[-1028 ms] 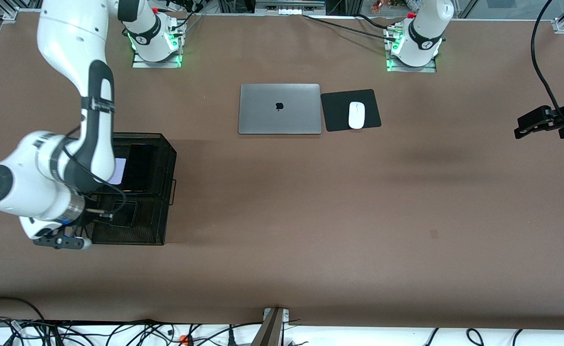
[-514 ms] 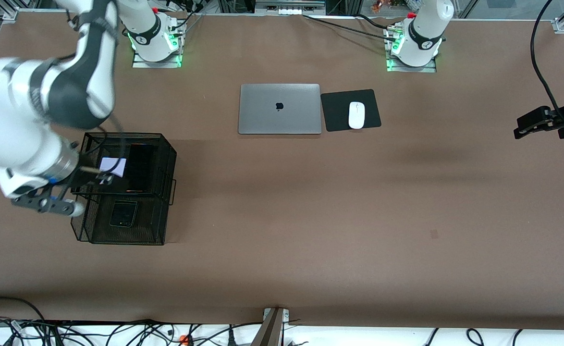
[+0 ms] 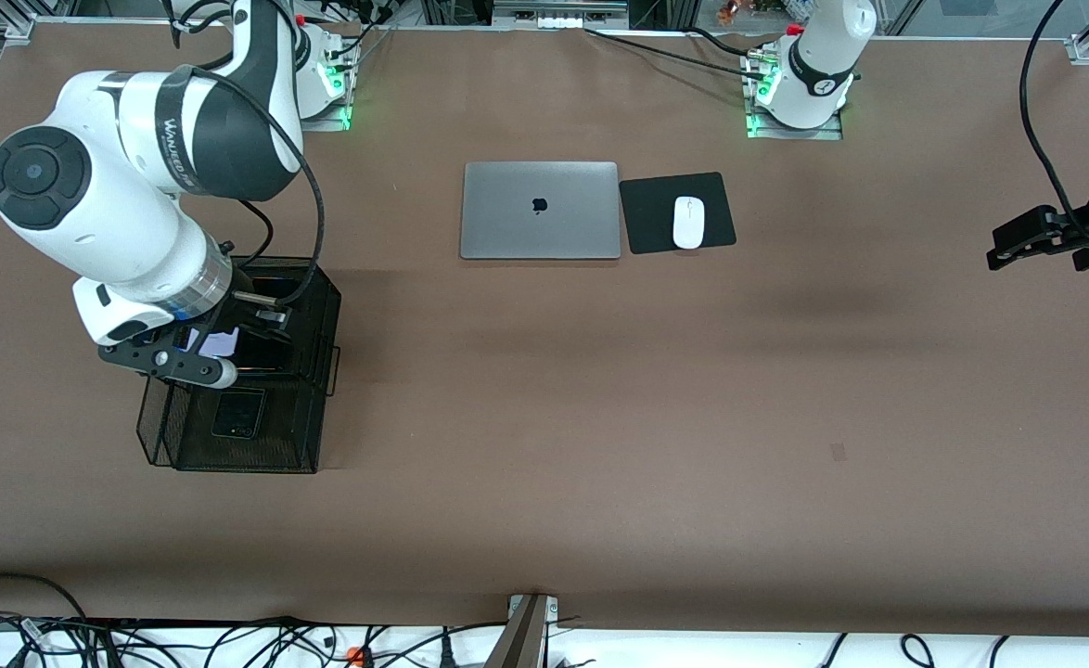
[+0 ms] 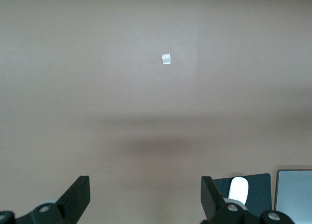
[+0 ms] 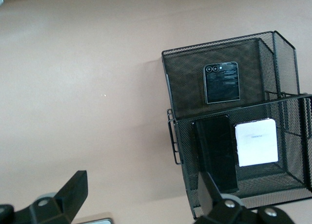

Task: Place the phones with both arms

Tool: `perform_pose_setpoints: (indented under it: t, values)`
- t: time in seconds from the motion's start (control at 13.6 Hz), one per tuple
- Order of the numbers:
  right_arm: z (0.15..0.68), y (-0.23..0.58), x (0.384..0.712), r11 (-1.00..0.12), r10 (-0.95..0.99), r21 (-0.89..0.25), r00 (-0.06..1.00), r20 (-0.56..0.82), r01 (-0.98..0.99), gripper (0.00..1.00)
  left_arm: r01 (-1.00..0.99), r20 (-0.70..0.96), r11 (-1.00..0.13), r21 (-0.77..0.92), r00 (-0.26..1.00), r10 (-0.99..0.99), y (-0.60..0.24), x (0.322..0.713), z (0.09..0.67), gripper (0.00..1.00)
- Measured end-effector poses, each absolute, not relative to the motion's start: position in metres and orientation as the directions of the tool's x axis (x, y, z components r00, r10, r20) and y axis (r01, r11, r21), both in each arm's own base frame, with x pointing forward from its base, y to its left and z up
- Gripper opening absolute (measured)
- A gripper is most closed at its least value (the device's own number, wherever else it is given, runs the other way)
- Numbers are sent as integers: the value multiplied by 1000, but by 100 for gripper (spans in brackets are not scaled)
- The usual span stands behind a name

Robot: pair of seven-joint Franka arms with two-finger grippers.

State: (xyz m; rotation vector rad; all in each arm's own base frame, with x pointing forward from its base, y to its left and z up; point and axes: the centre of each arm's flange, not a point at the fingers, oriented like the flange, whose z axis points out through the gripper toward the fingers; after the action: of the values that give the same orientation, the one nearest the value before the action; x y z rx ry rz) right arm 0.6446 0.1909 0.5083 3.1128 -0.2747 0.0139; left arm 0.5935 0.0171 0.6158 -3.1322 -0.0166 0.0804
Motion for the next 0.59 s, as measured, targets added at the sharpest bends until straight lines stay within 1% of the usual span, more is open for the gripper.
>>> perform_pose_setpoints:
  t: [0.15,0.29,0.59]
  values:
    - [503,174,646,-992,-126,22,992,1,-126,100,9,-50,-1000,-9,999,10,16,594,616,100]
    - [508,154,647,-991,-130,22,991,7,-130,100,6,-50,-1000,-9,999,7,15,594,616,100]
    - [522,130,650,-985,-171,-35,985,25,-170,100,3,-48,-1000,-8,999,3,12,593,617,100]
